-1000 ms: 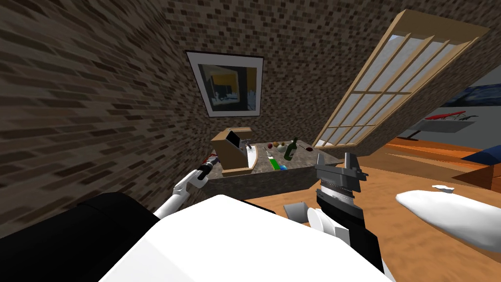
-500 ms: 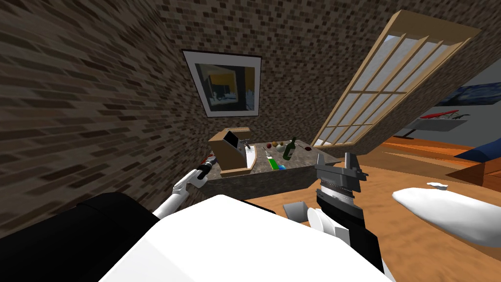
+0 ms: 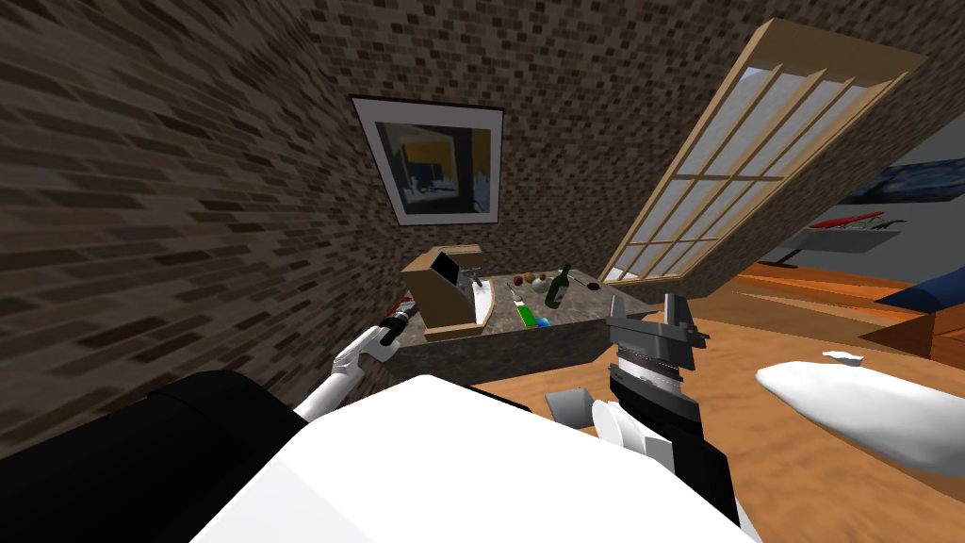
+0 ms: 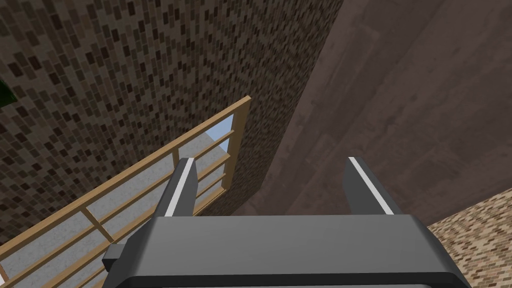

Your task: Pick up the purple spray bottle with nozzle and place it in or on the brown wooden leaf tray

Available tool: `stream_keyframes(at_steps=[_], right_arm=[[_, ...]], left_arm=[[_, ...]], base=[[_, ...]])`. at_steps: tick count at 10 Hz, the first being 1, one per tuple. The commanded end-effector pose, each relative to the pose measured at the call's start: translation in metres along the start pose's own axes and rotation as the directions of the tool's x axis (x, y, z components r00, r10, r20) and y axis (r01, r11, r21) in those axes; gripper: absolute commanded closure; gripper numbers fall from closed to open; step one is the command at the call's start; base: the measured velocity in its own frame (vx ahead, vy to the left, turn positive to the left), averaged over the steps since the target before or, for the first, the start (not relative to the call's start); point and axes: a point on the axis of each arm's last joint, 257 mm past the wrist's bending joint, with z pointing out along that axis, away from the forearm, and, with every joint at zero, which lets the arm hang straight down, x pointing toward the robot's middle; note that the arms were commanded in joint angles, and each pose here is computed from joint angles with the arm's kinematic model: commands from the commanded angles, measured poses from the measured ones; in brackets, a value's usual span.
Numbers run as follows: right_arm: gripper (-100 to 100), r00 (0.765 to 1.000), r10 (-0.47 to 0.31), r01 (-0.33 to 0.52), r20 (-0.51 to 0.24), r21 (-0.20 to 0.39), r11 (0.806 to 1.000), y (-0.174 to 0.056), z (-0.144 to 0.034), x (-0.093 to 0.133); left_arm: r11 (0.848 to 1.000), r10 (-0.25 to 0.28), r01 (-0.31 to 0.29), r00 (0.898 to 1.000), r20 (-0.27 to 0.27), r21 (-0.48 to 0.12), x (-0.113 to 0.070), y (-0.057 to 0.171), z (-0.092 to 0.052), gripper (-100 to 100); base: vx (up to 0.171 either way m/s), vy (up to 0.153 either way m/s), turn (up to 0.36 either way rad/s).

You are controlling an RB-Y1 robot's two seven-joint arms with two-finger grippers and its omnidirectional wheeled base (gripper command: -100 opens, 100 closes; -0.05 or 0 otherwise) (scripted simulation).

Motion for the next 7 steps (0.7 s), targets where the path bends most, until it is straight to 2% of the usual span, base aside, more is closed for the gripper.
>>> stream_keyframes(at_steps=[1,2,3,7], right_arm=[[0,1.000,0.000,0.000,0.000,0.000,1.000,0.000,0.000,0.000],[0,1.000,0.000,0.000,0.000,0.000,1.000,0.000,0.000,0.000],[0,1.000,0.000,0.000,0.000,0.000,1.000,0.000,0.000,0.000],[0,1.000,0.000,0.000,0.000,0.000,1.000,0.000,0.000,0.000]], left_arm=[[1.000,0.000,0.000,1.000,0.000,0.000,0.000,0.000,0.000,100],[1.000,0.000,0.000,1.000,0.000,0.000,0.000,0.000,0.000,0],[1.000,0.010,-0.010,1.000,0.014,0.008,-0.013,0.003,0.001,100],[1.000,0.013,-0.013,1.000,0.028,0.016,-0.033,0.013,0.002,100]], base=[[0.000,0.000,0.000],[0.000,0.000,0.000],[-0.048,-0.015,0.022],[-0.098,0.009,0.015]])
